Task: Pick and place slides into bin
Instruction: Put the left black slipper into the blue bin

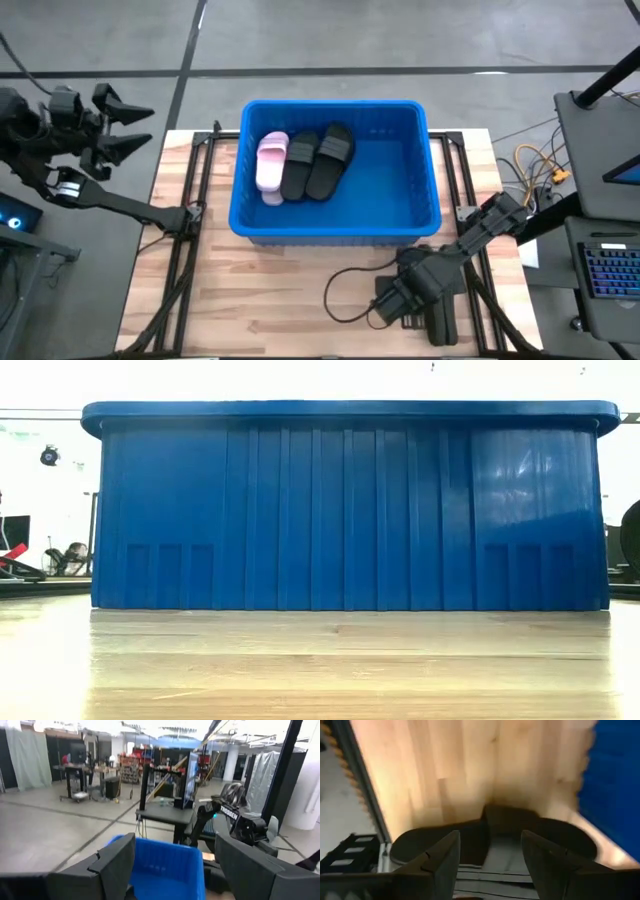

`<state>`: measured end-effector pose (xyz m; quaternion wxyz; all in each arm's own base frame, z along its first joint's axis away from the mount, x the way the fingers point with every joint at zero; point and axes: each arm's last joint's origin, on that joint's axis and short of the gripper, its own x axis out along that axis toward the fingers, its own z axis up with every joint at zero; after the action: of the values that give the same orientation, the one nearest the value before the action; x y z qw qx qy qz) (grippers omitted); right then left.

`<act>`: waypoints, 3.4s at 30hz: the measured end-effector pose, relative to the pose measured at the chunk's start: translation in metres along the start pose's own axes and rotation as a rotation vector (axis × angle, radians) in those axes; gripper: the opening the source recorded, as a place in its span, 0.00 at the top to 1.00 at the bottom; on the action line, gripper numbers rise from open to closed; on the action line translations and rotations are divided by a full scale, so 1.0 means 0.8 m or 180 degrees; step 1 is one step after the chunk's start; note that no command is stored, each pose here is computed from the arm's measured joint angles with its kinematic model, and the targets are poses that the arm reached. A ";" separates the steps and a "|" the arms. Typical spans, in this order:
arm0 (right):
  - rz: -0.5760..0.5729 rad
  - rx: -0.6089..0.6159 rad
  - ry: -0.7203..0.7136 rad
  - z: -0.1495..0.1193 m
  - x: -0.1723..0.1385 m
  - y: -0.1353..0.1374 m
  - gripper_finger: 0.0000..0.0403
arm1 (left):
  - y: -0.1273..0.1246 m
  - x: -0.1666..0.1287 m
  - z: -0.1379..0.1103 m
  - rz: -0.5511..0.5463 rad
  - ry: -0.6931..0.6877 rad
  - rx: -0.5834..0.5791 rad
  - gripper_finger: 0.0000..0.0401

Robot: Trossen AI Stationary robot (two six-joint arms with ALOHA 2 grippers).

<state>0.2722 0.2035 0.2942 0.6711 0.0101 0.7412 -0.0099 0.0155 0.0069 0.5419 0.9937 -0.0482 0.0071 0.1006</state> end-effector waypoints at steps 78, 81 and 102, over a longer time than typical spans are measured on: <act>-0.0270 -0.1523 -0.1667 0.049 -0.045 0.009 0.97 | -0.005 0.033 -0.032 0.0216 0.0366 -0.0201 0.35; -0.0221 -0.1464 -0.1837 0.053 -0.062 0.005 0.97 | -0.005 0.033 -0.032 0.0217 0.0366 -0.0202 0.35; -0.0599 -0.1250 -0.2906 0.042 -0.164 -0.010 0.97 | -0.005 0.033 -0.032 0.0218 0.0365 -0.0204 0.35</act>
<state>0.3185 0.1943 0.4215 0.9122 -0.1886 0.3578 0.0659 0.0418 0.0059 0.5158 0.9856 -0.0854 0.0624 0.1318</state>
